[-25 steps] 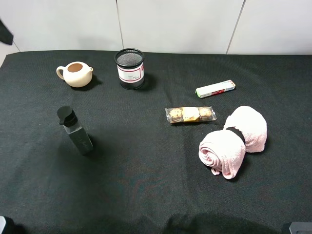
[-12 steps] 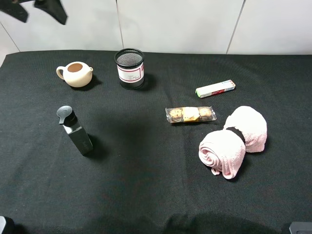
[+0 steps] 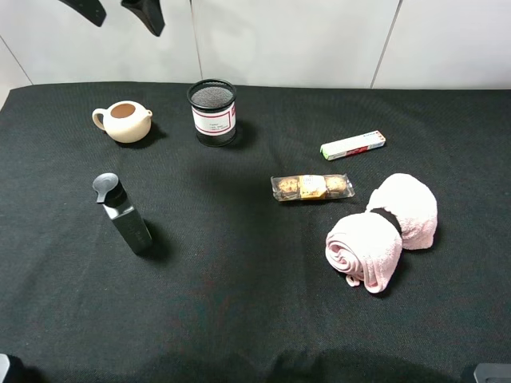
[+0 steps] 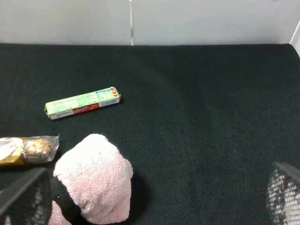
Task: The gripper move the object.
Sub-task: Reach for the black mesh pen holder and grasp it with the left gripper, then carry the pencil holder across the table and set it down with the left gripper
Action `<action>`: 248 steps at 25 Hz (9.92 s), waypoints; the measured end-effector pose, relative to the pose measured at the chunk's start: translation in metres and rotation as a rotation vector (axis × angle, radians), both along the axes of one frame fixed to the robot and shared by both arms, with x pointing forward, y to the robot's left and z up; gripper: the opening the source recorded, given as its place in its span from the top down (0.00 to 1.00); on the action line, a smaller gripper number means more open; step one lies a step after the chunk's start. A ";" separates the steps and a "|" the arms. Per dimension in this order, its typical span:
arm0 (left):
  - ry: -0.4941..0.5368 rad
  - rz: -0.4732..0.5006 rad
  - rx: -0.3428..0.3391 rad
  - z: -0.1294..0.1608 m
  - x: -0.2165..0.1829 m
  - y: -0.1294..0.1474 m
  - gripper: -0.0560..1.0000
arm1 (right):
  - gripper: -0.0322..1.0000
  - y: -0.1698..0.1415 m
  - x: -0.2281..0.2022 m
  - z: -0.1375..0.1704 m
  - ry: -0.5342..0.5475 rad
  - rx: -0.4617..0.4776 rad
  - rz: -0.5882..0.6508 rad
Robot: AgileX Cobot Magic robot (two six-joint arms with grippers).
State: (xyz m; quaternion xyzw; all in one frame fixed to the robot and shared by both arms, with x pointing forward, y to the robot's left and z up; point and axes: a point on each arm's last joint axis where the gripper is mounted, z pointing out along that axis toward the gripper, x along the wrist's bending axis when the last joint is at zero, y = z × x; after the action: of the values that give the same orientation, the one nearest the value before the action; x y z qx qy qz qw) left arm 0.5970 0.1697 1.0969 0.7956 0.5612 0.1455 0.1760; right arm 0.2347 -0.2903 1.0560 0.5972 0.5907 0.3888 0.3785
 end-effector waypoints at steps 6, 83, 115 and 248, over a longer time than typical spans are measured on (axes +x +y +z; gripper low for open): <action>0.048 0.001 0.017 -0.014 0.021 -0.012 0.14 | 0.30 0.000 0.000 0.000 0.000 0.000 0.000; 0.207 0.036 0.102 -0.180 0.115 -0.062 0.16 | 0.30 0.000 0.000 0.000 0.000 0.000 0.000; 0.194 0.049 0.090 -0.195 0.121 -0.064 0.22 | 0.30 0.000 0.000 0.000 0.000 0.000 0.000; 0.157 0.286 0.111 -0.017 -0.212 0.085 0.79 | 0.30 0.000 0.000 0.000 0.000 0.001 0.000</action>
State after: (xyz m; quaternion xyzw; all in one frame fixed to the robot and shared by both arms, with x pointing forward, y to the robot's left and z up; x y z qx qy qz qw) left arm 0.3849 0.2551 1.0804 0.7250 0.6718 0.1374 0.0647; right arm 0.2347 -0.2902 1.0560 0.5972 0.5907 0.3891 0.3782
